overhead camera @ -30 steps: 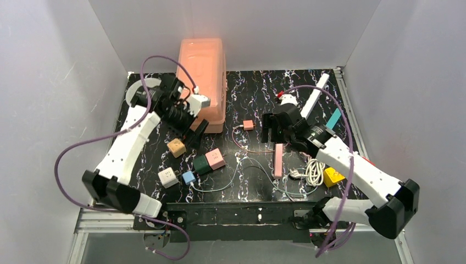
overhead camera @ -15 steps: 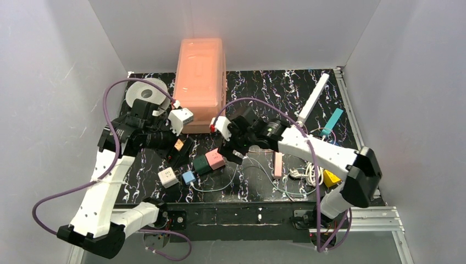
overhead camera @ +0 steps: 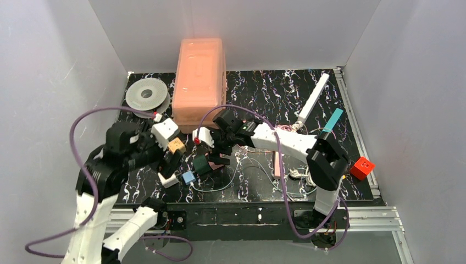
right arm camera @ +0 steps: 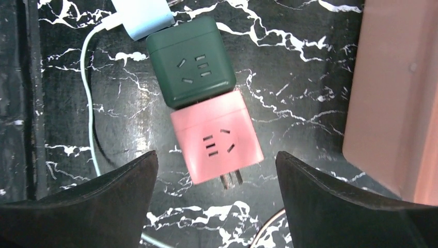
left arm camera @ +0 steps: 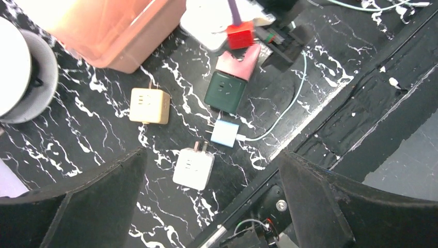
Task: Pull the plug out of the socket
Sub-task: Remove the plug from the socket.
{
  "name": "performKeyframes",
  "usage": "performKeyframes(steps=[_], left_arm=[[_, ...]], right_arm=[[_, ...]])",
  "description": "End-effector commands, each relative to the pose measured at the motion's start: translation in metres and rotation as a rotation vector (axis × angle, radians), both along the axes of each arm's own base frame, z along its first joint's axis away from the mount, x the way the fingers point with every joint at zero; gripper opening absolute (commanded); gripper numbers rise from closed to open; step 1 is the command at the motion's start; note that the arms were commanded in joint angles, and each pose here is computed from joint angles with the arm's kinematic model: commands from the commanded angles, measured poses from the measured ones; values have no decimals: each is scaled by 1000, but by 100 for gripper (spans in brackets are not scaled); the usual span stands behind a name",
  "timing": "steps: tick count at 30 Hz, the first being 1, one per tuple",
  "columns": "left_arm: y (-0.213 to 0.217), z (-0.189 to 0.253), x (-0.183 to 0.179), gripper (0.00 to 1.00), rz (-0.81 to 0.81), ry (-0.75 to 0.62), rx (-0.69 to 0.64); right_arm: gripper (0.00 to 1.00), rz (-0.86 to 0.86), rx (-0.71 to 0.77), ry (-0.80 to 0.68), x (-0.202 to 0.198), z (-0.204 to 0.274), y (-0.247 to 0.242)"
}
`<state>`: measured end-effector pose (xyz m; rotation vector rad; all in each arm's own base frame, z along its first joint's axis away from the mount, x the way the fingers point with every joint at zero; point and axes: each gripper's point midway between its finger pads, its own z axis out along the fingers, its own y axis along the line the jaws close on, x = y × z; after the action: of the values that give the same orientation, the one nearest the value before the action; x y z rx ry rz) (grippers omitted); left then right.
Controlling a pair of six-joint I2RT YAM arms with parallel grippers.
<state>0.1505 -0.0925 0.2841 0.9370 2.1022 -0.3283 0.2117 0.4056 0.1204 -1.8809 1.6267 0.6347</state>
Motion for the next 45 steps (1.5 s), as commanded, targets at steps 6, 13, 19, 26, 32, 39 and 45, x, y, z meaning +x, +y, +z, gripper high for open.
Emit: performKeyframes(steps=[6,13,19,26,32,39,45], left_arm=[[-3,11,-19,100,-63,-86,-54],[-6,21,-14,99,-69,-92,-60],[-6,29,-10,100,-58,-115,-61],[-5,37,-9,100,-62,-135,-60],[-6,43,-9,100,-67,-150,-63],[-7,43,-13,100,-97,-162,-61],[-14,42,-18,100,-185,-257,-75]], right_arm=[[90,77,-24,-21,4,-15,32],[90,95,-71,36,-12,-37,23],[89,86,-115,39,-20,-62,16],[84,4,-152,18,-11,-84,9],[76,-65,-70,-2,-6,-78,14],[16,-186,15,11,-7,-60,9],[1,-272,95,37,-18,7,-12]])
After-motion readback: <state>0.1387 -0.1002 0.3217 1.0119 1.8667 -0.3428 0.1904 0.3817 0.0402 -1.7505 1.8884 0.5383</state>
